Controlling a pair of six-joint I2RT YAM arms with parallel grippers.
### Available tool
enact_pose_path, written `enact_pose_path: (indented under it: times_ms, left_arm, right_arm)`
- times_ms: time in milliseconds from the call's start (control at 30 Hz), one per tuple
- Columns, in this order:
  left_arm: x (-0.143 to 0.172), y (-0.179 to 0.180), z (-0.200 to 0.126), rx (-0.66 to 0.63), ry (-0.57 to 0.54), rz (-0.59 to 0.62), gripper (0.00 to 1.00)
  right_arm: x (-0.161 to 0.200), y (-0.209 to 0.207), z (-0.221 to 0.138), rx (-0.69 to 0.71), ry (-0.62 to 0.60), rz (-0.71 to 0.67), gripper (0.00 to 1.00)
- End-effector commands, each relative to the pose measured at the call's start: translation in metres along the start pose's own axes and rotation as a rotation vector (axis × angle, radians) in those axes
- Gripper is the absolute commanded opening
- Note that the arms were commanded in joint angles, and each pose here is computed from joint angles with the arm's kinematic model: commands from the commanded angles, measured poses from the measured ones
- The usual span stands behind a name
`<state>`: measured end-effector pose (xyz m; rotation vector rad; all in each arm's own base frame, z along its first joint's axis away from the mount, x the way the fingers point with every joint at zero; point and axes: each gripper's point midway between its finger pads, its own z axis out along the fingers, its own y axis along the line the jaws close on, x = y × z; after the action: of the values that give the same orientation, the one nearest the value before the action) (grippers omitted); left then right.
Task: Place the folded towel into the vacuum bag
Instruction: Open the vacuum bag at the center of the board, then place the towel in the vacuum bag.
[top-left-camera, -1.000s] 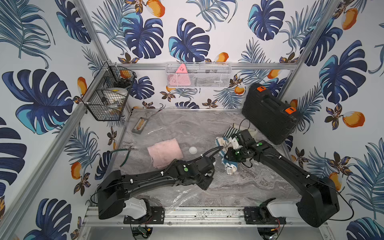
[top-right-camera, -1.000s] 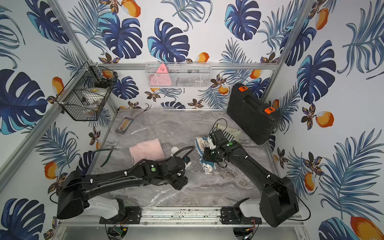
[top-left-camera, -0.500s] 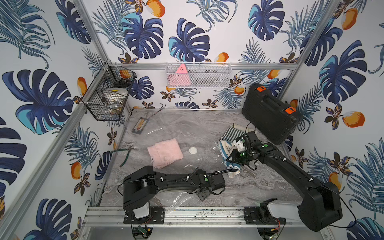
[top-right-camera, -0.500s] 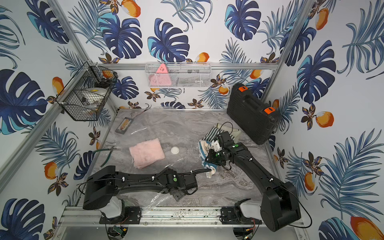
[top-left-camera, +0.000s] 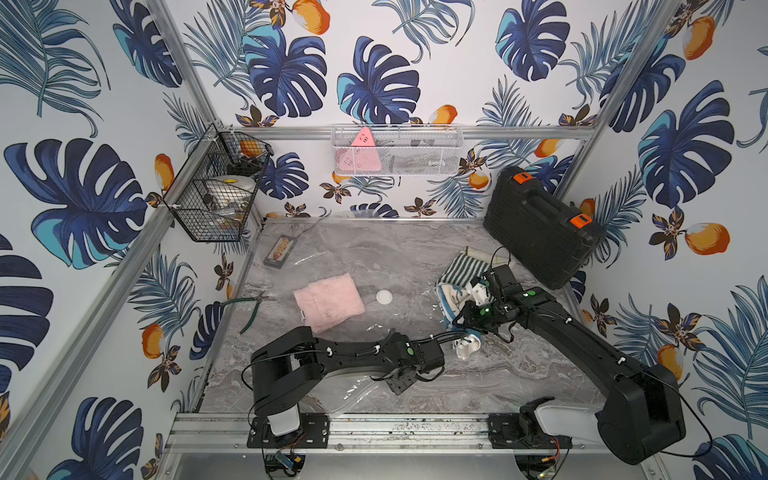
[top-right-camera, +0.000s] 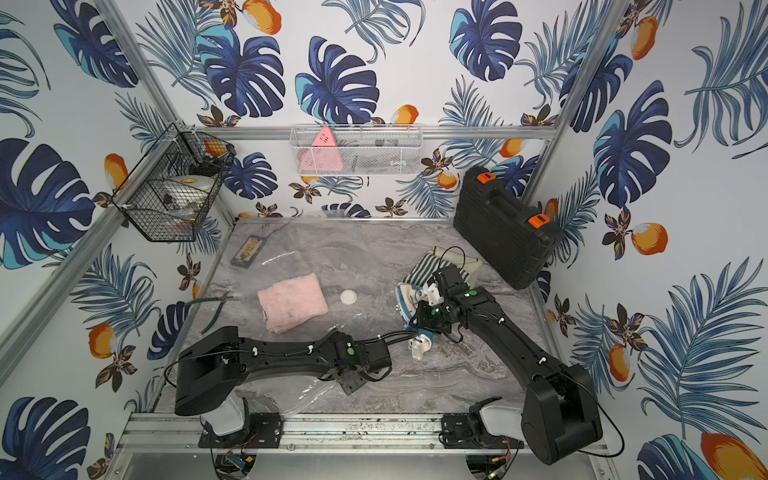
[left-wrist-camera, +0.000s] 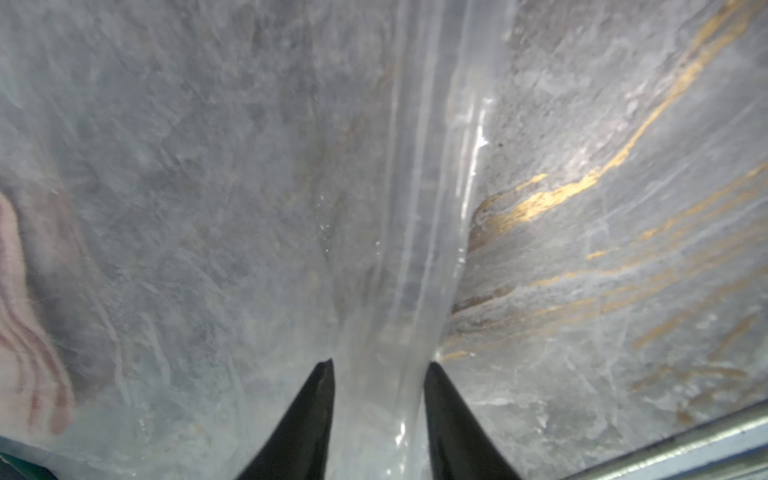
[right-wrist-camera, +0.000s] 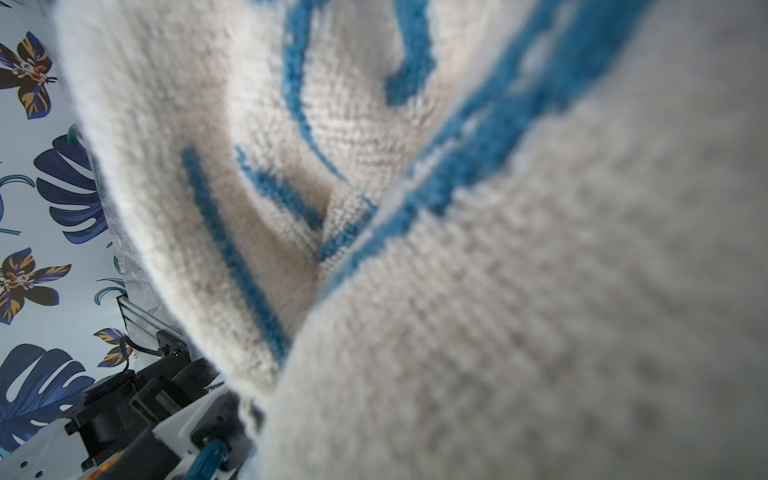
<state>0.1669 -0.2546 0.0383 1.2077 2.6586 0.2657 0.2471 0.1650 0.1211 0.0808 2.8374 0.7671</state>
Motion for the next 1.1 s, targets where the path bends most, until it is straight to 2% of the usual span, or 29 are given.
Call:
enact_pose_path:
  times_ms: [0,67,100,333,467,600,767,867,1067]
  left_arm:
    - [-0.008,0.012,-0.013,-0.009,-0.044,0.009,0.16]
    - [-0.013,0.016,-0.022,0.008,-0.077,-0.006,0.02]
    - [-0.015,0.021,-0.026,0.005,-0.093,-0.015,0.00]
    - [-0.036,0.064,-0.055,0.040,-0.232,-0.208,0.00]
    - [-0.047,0.077,-0.076,0.082,-0.321,-0.302,0.00]
    - [-0.060,0.084,-0.106,0.127,-0.437,-0.372,0.00]
    - [-0.068,0.084,-0.136,0.194,-0.552,-0.413,0.00]
    - [-0.066,0.084,-0.139,0.207,-0.564,-0.417,0.00]
    - [-0.060,0.081,-0.142,0.231,-0.575,-0.412,0.00]
  right_arm:
    - [0.001,0.000,-0.001,-0.004,0.000,-0.001,0.21]
    - [0.006,0.000,0.001,-0.011,0.012,0.006,0.21]
    - [0.009,0.000,0.001,-0.020,0.021,0.014,0.21]
    - [0.048,0.011,-0.005,-0.041,0.079,-0.014,0.18]
    - [0.081,0.043,-0.007,-0.108,0.124,-0.110,0.16]
    - [0.118,0.079,0.016,-0.165,0.210,-0.205,0.15]
    - [0.123,0.111,0.058,-0.195,0.263,-0.269,0.14]
    - [0.128,0.106,0.091,-0.183,0.332,-0.251,0.14]
    - [0.136,0.068,0.132,-0.028,0.405,-0.235,0.15]
